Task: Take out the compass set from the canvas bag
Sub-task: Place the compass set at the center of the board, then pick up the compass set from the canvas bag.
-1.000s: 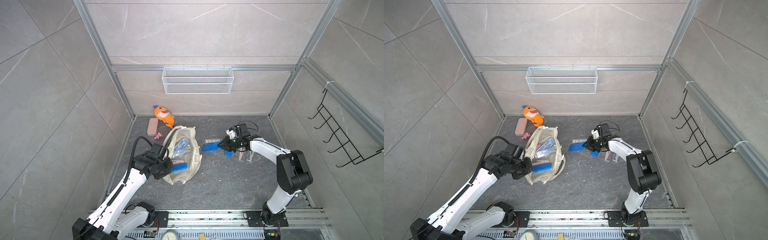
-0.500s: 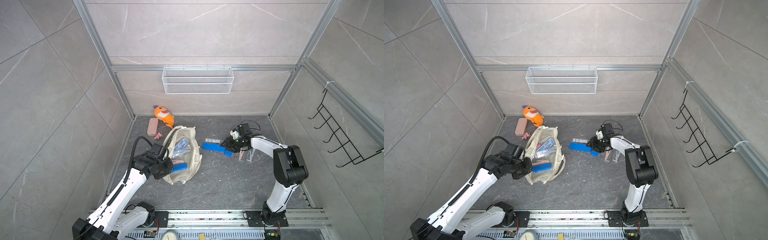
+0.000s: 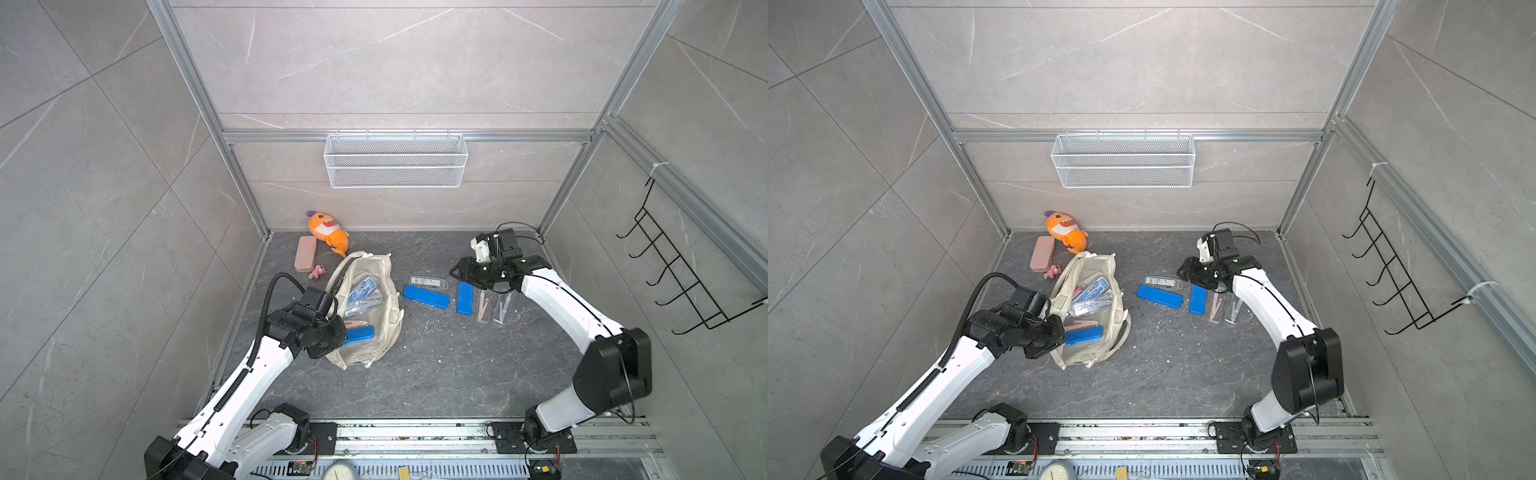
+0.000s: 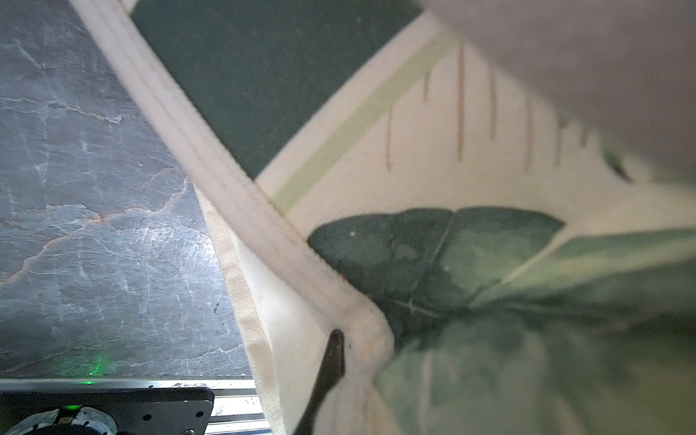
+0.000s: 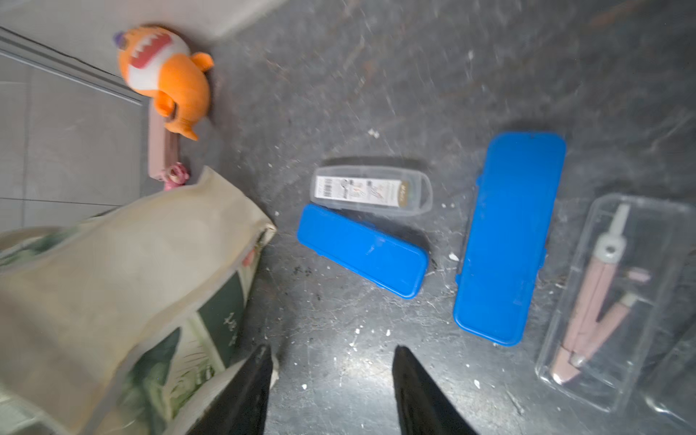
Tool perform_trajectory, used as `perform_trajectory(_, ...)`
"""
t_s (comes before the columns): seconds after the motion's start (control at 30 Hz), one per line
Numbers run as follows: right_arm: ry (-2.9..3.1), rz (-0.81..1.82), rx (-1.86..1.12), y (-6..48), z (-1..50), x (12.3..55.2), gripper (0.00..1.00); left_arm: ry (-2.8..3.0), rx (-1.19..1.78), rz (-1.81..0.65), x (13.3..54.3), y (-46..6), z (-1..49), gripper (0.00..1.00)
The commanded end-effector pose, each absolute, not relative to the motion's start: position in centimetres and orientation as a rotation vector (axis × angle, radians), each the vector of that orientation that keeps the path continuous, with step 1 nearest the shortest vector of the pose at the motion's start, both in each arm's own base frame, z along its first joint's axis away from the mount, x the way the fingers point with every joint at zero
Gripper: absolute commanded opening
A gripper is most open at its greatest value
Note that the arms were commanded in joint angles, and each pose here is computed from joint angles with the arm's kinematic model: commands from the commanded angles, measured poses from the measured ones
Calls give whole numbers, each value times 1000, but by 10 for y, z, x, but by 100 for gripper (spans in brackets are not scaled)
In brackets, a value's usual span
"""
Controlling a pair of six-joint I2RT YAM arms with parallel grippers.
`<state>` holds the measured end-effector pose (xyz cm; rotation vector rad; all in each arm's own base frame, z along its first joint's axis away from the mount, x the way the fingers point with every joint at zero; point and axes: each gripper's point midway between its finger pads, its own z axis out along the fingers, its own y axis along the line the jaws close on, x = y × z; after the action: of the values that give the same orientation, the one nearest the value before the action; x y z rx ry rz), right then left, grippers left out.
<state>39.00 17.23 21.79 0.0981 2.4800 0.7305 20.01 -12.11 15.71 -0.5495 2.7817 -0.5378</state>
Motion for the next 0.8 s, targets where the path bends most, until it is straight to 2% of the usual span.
perform_trajectory(0.0, 2446, 675, 4, 183, 254, 370, 54, 2792, -531, -579, 196, -126, 165, 0)
perform_trajectory(0.17, 2410, 744, -116, 232, 292, 340, 50, 2783, -536, -579, 195, -125, 166, 0)
perform_trajectory(0.33, 2436, 865, -184, 298, 300, 298, 47, 2781, -544, -578, 194, -124, 165, 0)
perform_trajectory(0.6, 2581, 887, -156, 399, 255, 239, 44, 2779, -552, -588, 192, -124, 163, 0)
perform_trajectory(0.77, 2698, 816, -25, 428, 213, 233, 45, 2782, -565, -601, 188, -123, 160, 0)
